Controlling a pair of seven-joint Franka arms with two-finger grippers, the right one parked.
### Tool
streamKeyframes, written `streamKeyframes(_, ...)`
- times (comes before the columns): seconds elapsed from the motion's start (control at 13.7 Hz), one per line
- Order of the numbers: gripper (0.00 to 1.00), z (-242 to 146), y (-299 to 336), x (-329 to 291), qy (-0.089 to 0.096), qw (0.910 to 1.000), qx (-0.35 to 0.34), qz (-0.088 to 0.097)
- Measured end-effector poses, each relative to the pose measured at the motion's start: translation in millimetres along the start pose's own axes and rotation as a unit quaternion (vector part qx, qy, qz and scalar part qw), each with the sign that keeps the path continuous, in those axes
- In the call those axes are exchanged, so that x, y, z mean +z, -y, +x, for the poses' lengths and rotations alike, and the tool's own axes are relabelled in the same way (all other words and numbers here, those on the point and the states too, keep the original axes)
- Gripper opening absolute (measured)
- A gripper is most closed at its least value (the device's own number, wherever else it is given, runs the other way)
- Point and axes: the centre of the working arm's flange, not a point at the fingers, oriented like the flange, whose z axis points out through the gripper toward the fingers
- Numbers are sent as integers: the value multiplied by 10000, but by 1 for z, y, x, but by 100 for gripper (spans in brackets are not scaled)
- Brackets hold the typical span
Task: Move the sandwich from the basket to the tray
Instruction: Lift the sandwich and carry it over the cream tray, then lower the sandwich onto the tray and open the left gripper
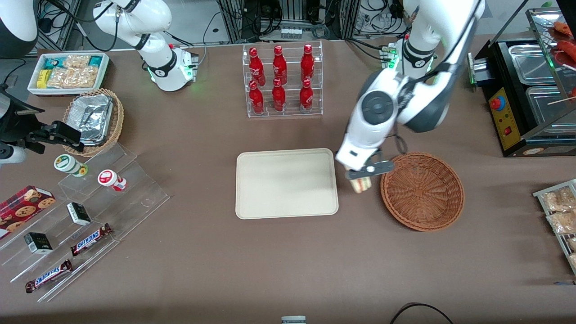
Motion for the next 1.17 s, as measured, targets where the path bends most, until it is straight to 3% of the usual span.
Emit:
streamKeyframes(0.29, 19, -15, -71, 39, 90, 9990, 438, 9)
streamKeyframes(0.58, 19, -27, -120, 76, -138, 9968, 723, -323)
streamKeyframes(1.17, 19, -73, -172, 116, -328, 9904, 1239, -516)
